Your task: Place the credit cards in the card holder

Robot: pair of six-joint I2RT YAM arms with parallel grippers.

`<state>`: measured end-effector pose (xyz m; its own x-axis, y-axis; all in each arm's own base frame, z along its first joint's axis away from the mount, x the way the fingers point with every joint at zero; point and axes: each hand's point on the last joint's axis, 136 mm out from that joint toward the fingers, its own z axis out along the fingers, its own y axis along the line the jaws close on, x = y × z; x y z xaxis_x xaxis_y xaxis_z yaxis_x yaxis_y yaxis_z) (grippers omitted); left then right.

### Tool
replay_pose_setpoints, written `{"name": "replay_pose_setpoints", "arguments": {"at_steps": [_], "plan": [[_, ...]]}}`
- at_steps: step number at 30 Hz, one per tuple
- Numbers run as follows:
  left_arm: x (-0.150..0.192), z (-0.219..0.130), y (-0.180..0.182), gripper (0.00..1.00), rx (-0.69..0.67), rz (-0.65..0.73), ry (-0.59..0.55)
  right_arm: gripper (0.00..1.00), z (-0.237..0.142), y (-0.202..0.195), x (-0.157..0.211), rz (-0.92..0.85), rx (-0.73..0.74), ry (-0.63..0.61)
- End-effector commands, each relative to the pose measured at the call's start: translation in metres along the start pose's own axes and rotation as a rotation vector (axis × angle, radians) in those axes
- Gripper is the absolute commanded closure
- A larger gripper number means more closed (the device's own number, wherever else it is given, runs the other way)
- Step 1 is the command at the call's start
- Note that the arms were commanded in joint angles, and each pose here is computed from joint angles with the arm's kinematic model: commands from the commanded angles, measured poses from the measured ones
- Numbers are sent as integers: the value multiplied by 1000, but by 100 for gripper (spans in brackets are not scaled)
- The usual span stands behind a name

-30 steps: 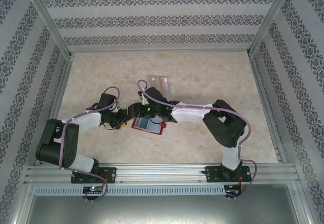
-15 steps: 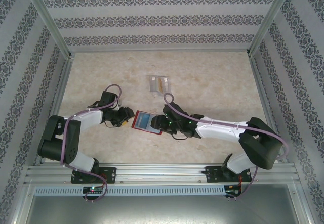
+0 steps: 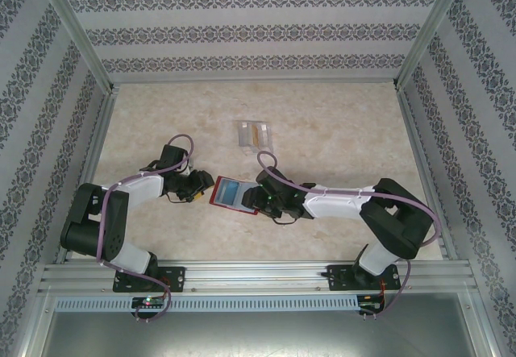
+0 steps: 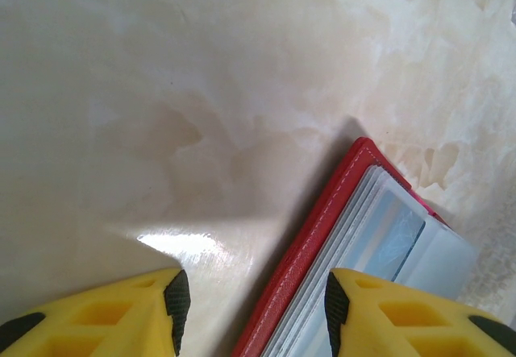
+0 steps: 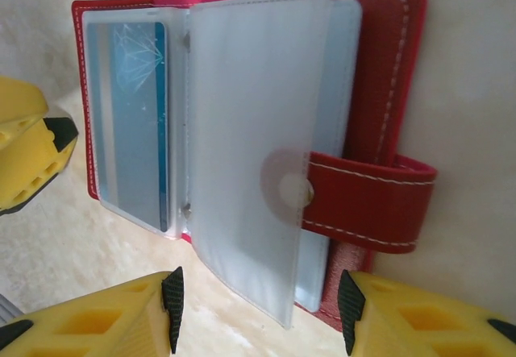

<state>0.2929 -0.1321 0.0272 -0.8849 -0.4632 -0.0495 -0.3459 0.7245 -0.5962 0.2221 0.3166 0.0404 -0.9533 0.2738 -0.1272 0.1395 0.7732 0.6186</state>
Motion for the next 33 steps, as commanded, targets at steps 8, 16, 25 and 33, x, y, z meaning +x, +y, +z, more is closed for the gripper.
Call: {"name": "replay_pose_setpoints", "arguments": {"at_steps": [8, 16, 25, 33], "plan": [[-3, 4, -1, 48, -7, 42, -12, 45, 2, 23, -11, -13, -59, -9], [-1, 4, 0, 48, -9, 38, -8, 46, 6, 49, -18, -74, -126, -12], [-24, -30, 2, 43, -45, 29, -62, 47, 26, 95, -28, -153, -195, -8], [-39, -59, 0, 41, -21, -16, -100, 48, 37, 123, -48, -158, -259, -37]]}}
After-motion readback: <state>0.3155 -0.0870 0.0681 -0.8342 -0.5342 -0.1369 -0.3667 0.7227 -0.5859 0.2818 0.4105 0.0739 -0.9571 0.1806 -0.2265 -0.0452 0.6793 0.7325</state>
